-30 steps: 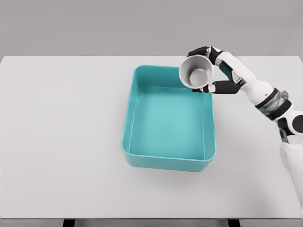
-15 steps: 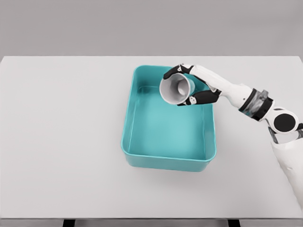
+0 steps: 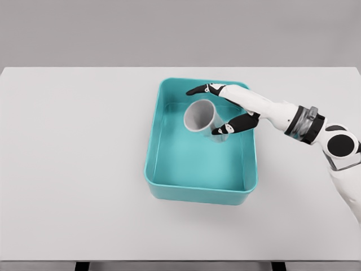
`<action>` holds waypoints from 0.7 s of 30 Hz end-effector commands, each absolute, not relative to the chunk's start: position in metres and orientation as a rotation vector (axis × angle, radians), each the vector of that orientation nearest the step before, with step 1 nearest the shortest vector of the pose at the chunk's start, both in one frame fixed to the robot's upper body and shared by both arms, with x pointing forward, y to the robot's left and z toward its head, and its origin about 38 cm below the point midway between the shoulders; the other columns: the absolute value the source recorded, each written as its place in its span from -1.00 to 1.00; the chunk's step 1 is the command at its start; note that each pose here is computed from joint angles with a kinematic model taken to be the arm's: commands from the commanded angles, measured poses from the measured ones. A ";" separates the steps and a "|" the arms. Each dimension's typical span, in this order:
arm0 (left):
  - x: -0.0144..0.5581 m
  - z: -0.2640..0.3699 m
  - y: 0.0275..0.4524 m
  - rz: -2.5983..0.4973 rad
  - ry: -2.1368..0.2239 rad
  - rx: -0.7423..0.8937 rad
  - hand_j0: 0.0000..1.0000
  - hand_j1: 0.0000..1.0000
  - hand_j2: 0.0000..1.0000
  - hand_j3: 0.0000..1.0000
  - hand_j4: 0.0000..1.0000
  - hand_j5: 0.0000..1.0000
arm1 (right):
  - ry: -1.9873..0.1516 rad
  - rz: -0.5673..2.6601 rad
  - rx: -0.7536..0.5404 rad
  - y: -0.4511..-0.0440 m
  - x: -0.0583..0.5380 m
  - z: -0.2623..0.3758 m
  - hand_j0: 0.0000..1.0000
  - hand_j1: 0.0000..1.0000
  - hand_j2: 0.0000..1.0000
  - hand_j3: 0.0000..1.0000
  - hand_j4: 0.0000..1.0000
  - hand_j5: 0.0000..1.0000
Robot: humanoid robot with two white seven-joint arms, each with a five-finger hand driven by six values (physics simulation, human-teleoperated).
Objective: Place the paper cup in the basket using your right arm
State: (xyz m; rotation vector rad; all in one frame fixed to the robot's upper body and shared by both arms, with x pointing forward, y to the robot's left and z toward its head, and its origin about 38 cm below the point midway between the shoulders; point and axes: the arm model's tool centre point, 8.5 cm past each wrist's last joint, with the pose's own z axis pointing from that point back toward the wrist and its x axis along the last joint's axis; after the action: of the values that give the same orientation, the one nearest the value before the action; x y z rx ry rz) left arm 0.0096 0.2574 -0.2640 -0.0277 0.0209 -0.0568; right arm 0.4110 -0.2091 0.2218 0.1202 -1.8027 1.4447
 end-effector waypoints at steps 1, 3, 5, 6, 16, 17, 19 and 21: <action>0.009 -0.264 0.257 -0.057 0.022 -0.028 1.00 1.00 1.00 1.00 1.00 1.00 | -1.805 1.450 0.119 -0.210 0.409 0.225 0.86 0.86 0.86 0.86 0.86 0.86; 0.009 -0.264 0.257 -0.057 0.022 -0.028 1.00 1.00 1.00 1.00 1.00 1.00 | -1.805 1.450 0.119 -0.210 0.409 0.225 0.86 0.86 0.86 0.86 0.86 0.86; 0.009 -0.264 0.257 -0.057 0.022 -0.028 1.00 1.00 1.00 1.00 1.00 1.00 | -1.804 1.450 0.119 -0.210 0.409 0.225 0.86 0.86 0.86 0.86 0.86 0.86; 0.010 -0.264 0.257 -0.057 0.020 -0.028 1.00 1.00 1.00 1.00 1.00 1.00 | -1.804 1.450 0.119 -0.210 0.409 0.225 0.88 0.88 0.88 0.88 0.88 0.88; 0.009 -0.264 0.257 -0.057 0.022 -0.028 1.00 1.00 1.00 1.00 1.00 1.00 | -1.905 1.249 0.225 -0.267 0.398 0.264 0.99 0.99 0.99 0.99 0.99 0.99; 0.010 -0.264 0.257 -0.057 0.020 -0.028 1.00 1.00 1.00 1.00 1.00 1.00 | -1.875 1.245 0.228 -0.283 0.393 0.265 0.99 0.99 0.99 0.99 0.99 0.99; 0.010 -0.264 0.257 -0.057 0.020 -0.028 1.00 1.00 1.00 1.00 1.00 1.00 | -1.858 1.250 0.204 -0.297 0.387 0.269 0.99 0.99 0.99 0.99 0.99 0.99; 0.009 -0.264 0.257 -0.057 0.022 -0.028 1.00 1.00 1.00 1.00 1.00 1.00 | -1.831 1.252 0.162 -0.313 0.383 0.270 1.00 1.00 1.00 1.00 1.00 1.00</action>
State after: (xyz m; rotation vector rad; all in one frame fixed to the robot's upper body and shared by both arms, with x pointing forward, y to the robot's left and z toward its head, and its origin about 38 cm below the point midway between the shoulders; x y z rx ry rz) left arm 0.0096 0.2574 -0.2640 -0.0277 0.0208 -0.0569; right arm 0.3833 -0.2977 0.2492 0.1995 -1.8151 1.2451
